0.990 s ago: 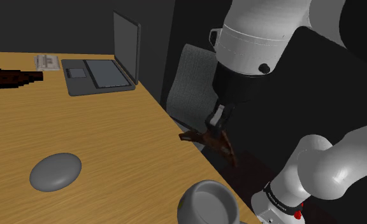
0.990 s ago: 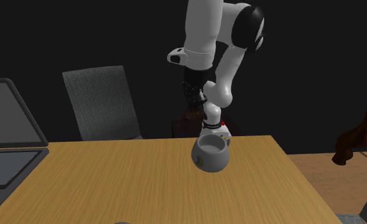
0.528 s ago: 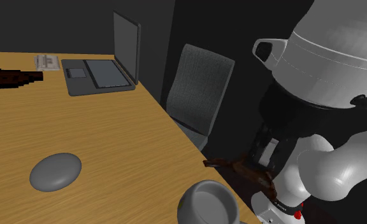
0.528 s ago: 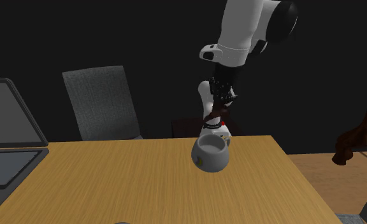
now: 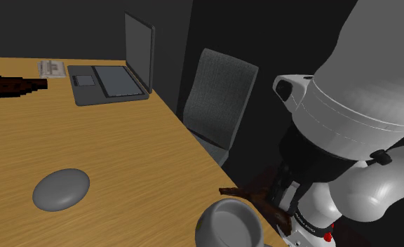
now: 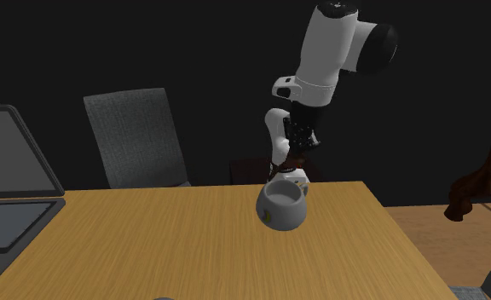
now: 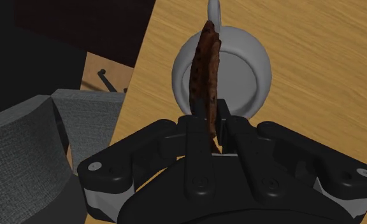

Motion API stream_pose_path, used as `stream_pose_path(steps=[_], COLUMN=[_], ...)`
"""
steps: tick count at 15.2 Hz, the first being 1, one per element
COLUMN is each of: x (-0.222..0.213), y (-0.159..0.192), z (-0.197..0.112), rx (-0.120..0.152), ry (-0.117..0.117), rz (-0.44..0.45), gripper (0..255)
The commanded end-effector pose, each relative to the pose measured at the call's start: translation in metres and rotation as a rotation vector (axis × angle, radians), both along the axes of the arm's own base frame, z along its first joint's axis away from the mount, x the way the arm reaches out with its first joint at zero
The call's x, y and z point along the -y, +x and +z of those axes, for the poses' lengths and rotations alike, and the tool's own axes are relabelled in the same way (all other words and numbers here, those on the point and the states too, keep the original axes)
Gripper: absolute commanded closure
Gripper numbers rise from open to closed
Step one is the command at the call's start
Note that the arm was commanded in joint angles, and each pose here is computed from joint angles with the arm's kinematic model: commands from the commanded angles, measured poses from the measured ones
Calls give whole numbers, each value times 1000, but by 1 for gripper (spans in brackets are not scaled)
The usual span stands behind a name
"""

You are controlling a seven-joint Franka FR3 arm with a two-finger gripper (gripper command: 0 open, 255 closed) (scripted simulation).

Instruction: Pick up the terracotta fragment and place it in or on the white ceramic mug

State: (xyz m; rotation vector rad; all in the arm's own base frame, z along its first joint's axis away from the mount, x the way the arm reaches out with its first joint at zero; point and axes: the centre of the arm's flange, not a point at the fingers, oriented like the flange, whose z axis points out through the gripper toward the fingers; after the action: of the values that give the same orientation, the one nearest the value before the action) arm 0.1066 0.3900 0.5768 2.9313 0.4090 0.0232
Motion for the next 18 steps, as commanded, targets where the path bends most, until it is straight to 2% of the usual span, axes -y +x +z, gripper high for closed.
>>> stream_pose_path(steps=[1,10,18], x=[0,0,0], y=[-1,-1,-1], z=[-10,-59,-59], rx=[0,0,0], ry=[0,0,0], rz=[0,0,0], gripper=[255,255,255])
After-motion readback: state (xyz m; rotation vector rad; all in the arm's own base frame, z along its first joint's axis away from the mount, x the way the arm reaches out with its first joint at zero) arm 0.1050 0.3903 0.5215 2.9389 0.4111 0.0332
